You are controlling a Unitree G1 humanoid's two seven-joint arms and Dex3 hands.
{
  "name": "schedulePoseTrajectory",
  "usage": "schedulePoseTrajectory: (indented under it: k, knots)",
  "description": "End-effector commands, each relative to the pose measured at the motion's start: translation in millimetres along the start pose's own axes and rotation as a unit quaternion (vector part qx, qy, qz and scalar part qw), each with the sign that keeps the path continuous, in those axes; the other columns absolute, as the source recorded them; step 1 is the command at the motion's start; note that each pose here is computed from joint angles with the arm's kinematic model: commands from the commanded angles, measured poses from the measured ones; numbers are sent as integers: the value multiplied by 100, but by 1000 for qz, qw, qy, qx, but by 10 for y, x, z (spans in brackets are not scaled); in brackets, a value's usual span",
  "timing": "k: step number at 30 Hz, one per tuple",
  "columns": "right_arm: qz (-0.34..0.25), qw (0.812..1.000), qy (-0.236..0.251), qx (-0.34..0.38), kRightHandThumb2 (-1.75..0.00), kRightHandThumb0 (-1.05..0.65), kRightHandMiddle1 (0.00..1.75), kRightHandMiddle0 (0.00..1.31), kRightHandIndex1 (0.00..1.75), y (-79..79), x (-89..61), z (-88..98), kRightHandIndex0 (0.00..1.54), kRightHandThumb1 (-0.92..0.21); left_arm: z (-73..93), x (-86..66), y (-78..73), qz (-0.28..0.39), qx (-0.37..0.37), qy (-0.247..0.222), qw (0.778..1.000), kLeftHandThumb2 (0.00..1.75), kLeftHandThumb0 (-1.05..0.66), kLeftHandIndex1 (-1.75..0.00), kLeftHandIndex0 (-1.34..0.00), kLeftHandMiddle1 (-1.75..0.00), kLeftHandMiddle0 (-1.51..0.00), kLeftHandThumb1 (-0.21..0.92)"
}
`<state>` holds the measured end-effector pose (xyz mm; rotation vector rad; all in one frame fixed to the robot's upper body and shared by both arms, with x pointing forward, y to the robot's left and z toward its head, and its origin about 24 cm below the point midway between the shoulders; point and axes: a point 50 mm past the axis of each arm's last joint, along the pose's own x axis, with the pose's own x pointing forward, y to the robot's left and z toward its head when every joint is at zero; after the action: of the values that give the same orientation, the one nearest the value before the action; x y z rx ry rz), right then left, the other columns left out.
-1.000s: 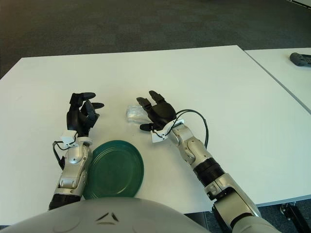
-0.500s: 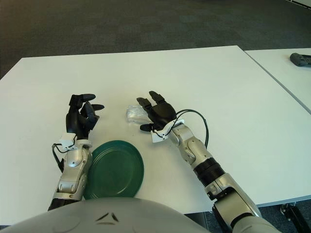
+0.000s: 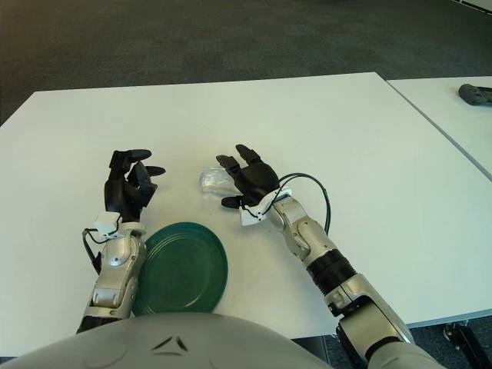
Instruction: Put the bottle into the plate.
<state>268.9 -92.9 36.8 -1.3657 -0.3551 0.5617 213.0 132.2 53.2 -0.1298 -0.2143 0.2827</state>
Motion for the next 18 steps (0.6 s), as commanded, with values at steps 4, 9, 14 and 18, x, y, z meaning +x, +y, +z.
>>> schedulePoseTrajectory:
  k: [4,9,14,18]
  knots:
    - [11,1000,16,5,-76,-105,40,0,1,45,-46,-76,20,-92,23,-8,-99,11,-39,-5,999,74,-77,-150,-39,-142,-62,92]
    - [13,1000,23,9,-76,-105,42,0,1,42,-56,-87,20,-92,31,-10,-114,9,-44,-9,999,74,-76,-150,-39,-142,-62,92]
    - [13,999,35,13,-74,-105,49,0,2,54,-65,-104,24,-92,45,-14,-134,9,-45,-13,999,75,-75,-150,-40,-142,-65,92]
    - [8,999,41,18,-68,-105,60,0,4,66,-68,-122,30,-92,52,-14,-149,5,-45,-16,999,77,-75,-150,-40,-143,-66,92]
